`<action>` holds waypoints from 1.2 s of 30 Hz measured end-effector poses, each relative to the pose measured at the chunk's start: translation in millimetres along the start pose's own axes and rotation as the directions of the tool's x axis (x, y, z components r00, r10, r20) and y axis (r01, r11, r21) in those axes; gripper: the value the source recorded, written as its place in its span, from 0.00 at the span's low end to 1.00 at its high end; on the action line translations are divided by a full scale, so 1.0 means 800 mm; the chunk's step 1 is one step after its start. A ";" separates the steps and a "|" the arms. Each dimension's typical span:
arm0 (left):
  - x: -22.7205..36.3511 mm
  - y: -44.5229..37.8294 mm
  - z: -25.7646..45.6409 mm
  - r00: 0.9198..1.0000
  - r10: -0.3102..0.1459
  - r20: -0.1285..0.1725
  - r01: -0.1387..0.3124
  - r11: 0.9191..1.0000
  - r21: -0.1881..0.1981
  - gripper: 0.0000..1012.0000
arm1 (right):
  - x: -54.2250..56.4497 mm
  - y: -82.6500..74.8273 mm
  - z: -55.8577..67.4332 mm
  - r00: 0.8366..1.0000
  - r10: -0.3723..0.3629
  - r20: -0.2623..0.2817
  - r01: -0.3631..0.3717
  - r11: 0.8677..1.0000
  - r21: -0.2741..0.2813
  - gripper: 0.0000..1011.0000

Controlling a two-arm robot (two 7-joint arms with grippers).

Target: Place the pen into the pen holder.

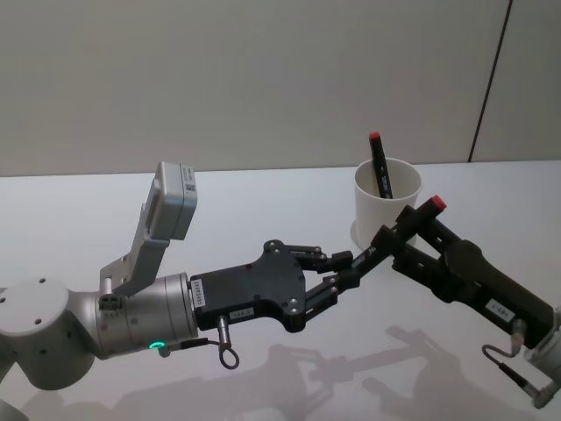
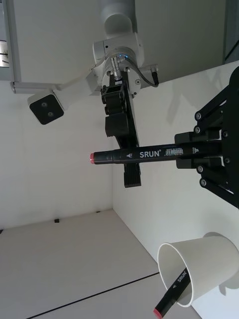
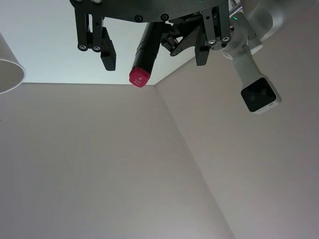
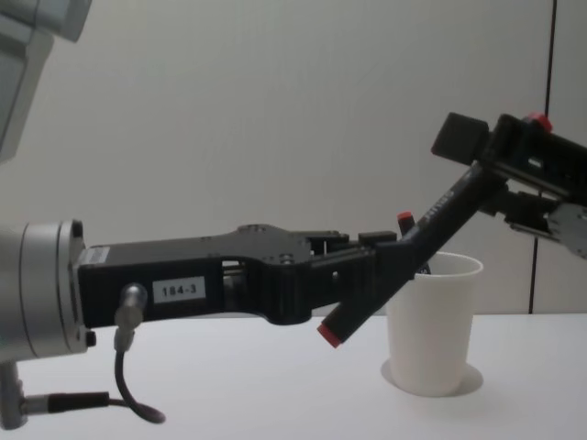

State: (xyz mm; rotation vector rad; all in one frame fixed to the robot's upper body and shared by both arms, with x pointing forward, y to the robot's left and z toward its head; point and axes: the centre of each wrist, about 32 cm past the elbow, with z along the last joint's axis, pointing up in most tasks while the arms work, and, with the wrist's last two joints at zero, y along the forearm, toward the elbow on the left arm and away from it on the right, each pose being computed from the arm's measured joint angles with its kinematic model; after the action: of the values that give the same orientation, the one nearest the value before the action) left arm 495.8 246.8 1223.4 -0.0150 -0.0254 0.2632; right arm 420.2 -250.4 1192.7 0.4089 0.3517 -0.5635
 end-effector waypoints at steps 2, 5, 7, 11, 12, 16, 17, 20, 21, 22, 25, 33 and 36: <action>0.0000 0.000 0.0000 1.000 0.000 0.000 0.000 1.000 0.000 0.17 | 0.000 0.001 0.000 1.000 -0.004 0.003 0.004 1.000 0.004 0.99; 0.0000 0.000 0.0000 1.000 0.000 0.000 0.000 1.000 0.000 0.17 | 0.000 0.002 0.000 1.000 -0.007 0.004 0.007 1.000 0.007 0.99; 0.0000 0.000 0.0000 1.000 0.000 0.000 0.000 1.000 0.000 0.17 | 0.000 0.002 -0.001 1.000 -0.010 0.006 0.010 1.000 0.009 0.99; 0.0000 0.000 0.0000 1.000 0.000 0.000 0.000 1.000 0.000 0.17 | 0.001 0.003 -0.001 1.000 -0.014 0.008 0.014 1.000 0.013 0.97; 0.0000 0.000 0.0000 1.000 0.000 0.000 0.000 1.000 0.000 0.17 | 0.001 0.003 -0.001 1.000 -0.015 0.008 0.014 1.000 0.014 0.94; 0.0000 0.000 0.0000 1.000 0.000 0.000 0.000 1.000 0.000 0.17 | 0.001 0.004 -0.001 1.000 -0.017 0.010 0.017 1.000 0.016 0.85; 0.0000 0.000 0.0000 1.000 0.000 0.000 0.000 1.000 0.000 0.17 | 0.001 0.004 -0.001 1.000 -0.017 0.010 0.017 1.000 0.017 0.84; 0.0000 0.000 0.0000 1.000 0.000 0.000 0.000 1.000 0.000 0.17 | 0.001 0.004 -0.001 1.000 -0.019 0.010 0.018 1.000 0.017 0.75; 0.0000 0.000 0.0000 1.000 0.000 0.000 0.000 1.000 0.000 0.17 | 0.001 0.004 -0.001 1.000 -0.019 0.011 0.019 1.000 0.018 0.73; 0.0000 0.000 0.0000 1.000 0.000 0.000 0.000 1.000 0.000 0.17 | 0.001 0.004 -0.001 1.000 -0.020 0.011 0.019 1.000 0.018 0.71; 0.0000 0.000 0.0000 1.000 0.000 0.000 0.000 1.000 0.000 0.17 | 0.001 0.004 -0.001 1.000 -0.020 0.012 0.020 1.000 0.019 0.59; 0.0000 0.000 0.0000 1.000 0.000 0.000 0.000 1.000 0.000 0.17 | 0.001 0.004 -0.002 1.000 -0.022 0.012 0.021 1.000 0.020 0.35; 0.0000 0.000 0.0000 1.000 0.000 0.000 0.000 1.000 0.000 0.17 | 0.001 0.005 -0.002 1.000 -0.021 0.012 0.021 1.000 0.021 0.24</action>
State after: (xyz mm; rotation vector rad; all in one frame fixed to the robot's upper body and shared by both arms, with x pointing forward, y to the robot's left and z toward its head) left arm 495.8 246.8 1223.4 -0.0149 -0.0254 0.2633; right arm 422.5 -247.2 1192.2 0.4218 0.3390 -0.5901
